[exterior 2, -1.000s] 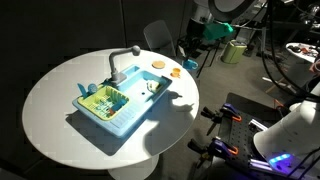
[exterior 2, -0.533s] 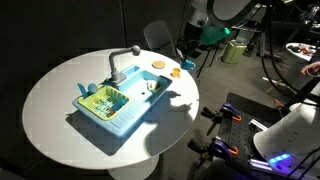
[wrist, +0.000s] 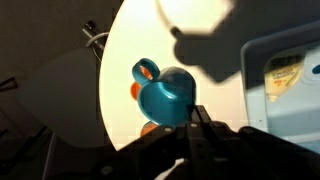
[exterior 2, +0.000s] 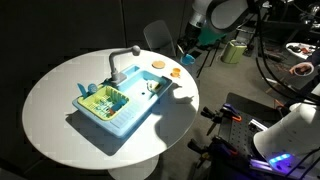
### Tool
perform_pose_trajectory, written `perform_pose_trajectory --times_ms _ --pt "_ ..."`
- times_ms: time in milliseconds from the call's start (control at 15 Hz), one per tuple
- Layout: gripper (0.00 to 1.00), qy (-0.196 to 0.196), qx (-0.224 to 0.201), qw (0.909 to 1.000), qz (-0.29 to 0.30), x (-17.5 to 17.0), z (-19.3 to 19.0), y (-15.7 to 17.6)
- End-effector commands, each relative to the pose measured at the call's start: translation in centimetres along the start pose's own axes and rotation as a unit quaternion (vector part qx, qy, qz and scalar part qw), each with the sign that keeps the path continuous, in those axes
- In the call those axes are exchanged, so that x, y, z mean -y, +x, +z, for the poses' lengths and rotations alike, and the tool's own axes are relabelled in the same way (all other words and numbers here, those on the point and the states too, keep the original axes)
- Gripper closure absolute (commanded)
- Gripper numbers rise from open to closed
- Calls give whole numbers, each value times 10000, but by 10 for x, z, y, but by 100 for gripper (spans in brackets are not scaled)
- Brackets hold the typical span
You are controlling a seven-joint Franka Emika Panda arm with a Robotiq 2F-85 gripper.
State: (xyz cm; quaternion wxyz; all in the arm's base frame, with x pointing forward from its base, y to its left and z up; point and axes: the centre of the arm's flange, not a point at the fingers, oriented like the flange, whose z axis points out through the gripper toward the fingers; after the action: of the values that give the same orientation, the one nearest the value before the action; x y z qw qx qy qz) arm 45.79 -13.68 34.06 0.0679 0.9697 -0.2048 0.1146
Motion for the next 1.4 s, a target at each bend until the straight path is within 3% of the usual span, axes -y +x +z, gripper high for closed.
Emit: perform_pose_trajectory --times_ms 0,533,1333 --pt "99 -110 -148 9996 224 -16 13 24" --pt "99 -141 -293 9985 443 -39 40 58" --pt "99 -459 -350 9976 388 -46 102 88"
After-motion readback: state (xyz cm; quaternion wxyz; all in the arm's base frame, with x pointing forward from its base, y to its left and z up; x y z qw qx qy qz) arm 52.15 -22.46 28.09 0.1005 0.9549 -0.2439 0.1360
